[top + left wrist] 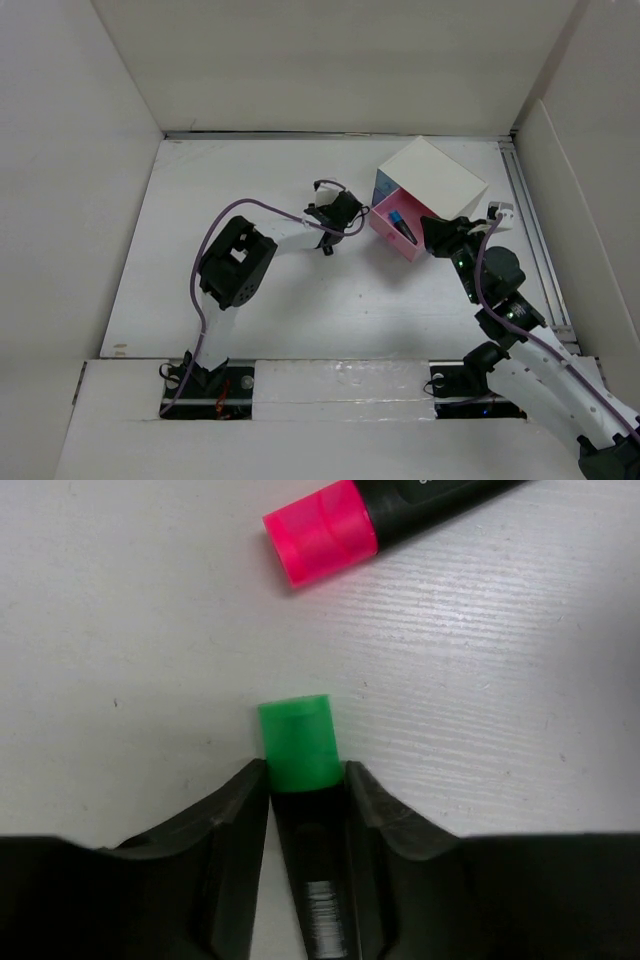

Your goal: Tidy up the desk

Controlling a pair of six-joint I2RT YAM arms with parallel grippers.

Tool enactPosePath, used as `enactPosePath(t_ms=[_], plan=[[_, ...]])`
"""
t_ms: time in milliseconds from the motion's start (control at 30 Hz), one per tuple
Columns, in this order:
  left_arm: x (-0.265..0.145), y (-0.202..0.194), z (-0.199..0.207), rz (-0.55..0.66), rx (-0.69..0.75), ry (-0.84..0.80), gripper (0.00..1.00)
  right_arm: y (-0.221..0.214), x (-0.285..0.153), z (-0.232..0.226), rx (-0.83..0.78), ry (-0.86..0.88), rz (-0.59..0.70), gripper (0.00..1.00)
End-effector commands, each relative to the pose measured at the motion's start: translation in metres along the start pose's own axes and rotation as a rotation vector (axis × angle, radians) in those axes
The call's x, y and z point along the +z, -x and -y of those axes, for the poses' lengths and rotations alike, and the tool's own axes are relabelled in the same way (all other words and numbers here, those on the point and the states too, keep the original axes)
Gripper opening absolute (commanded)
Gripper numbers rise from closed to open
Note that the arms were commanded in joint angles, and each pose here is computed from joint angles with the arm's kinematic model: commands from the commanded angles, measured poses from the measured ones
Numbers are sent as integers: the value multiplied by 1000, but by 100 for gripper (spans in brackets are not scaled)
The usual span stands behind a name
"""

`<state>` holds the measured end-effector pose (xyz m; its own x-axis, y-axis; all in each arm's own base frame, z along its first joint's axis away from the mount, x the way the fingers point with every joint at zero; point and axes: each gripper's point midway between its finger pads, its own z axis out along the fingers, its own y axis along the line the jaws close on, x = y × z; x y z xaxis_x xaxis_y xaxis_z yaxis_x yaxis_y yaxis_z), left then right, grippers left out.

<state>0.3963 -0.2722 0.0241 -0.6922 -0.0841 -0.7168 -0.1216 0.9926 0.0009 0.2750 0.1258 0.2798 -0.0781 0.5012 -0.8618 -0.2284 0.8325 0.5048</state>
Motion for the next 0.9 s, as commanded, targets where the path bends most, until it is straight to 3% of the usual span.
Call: enactPosePath(t_ms=[0,100,333,667,867], plan=[[-4,-36,-12,-105,86,22,27,15,-1,-9,20,23,46,39],[-5,-35,-12,-101,74,23,0,15,0,-9,19,23,46,39],[-41,7,-2,-30,-8,-70,0,13,1,-10,17,24,39,39],[-184,137,47,221,-280,-557,0,13,2,-8,17,18,41,38],[-230,175,94,293,-367,-789,0,15,0,-8,19,22,47,39]])
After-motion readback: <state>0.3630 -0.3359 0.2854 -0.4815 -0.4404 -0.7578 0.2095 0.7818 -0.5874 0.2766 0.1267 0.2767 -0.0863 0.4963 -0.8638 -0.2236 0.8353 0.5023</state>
